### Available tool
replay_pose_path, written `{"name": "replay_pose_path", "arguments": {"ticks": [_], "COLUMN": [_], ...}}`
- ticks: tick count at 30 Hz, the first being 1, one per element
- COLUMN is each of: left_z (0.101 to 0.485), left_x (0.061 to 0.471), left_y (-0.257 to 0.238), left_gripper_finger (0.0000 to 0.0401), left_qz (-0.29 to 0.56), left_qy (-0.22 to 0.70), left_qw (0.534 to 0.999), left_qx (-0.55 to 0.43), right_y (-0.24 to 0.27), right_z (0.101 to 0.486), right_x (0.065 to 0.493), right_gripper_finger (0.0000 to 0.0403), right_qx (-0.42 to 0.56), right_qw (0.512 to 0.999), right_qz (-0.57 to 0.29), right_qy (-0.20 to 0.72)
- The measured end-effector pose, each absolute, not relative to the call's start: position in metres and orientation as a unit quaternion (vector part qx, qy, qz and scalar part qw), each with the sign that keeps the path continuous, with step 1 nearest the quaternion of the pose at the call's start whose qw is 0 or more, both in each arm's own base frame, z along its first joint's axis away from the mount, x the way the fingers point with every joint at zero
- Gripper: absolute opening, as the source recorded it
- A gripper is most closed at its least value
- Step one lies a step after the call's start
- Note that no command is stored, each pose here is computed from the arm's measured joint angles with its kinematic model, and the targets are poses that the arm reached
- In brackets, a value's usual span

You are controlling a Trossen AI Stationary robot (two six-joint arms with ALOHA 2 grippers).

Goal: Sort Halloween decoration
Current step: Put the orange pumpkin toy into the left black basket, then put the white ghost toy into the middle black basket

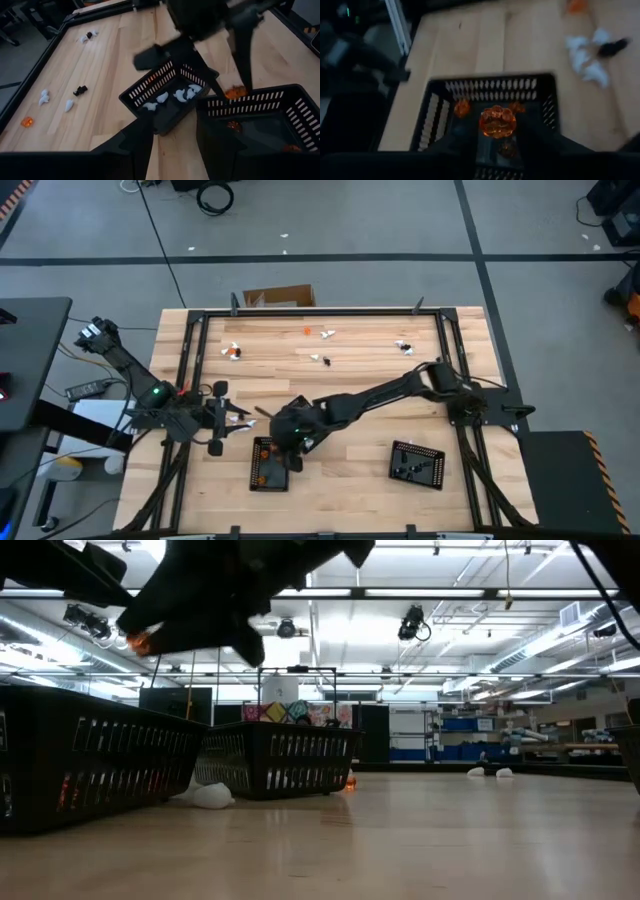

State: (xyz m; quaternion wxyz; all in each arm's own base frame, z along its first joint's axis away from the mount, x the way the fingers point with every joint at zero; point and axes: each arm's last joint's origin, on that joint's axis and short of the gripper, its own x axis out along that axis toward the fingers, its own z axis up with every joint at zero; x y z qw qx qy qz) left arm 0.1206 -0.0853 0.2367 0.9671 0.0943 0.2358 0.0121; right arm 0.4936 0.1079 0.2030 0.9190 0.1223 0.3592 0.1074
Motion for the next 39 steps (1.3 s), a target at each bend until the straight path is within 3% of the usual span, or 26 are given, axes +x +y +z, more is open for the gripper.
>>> {"name": "replay_pose_path", "arguments": {"ticks": [7,11,16,21,24,31,39], "left_z": [0.236,0.236,0.236,0.236,0.236,0.236,0.237], "left_x": [0.120,0.120,0.120,0.120,0.120,0.121,0.121], "left_y": [-0.085,-0.085,-0.085,-0.085,-0.085,-0.085,-0.085], "left_gripper_finger": [0.0155,0.0155,0.0155,0.0155,0.0155,0.0155,0.0155], "left_qz": [0.014,0.014,0.015,0.014,0.015,0.014,0.014], "left_qy": [0.241,0.241,0.241,0.240,0.240,0.237,0.234], "left_qw": [0.966,0.966,0.966,0.966,0.966,0.967,0.968], "left_qx": [0.094,0.093,0.094,0.093,0.094,0.092,0.089], "right_y": [0.103,0.102,0.134,0.159,0.171,0.214,0.234], "right_z": [0.187,0.206,0.228,0.187,0.169,0.140,0.115], "right_x": [0.497,0.483,0.463,0.446,0.439,0.419,0.411], "right_gripper_finger": [0.0194,0.0211,0.0210,0.0211,0.0210,0.0210,0.0209], "right_qx": [0.144,0.136,0.056,0.051,0.069,0.005,-0.057], "right_qw": [0.899,0.890,0.903,0.889,0.904,0.937,0.934], "right_qz": [0.120,0.107,0.072,0.030,0.012,-0.062,-0.072], "right_qy": [0.397,0.422,0.419,0.453,0.421,0.344,0.345]}}
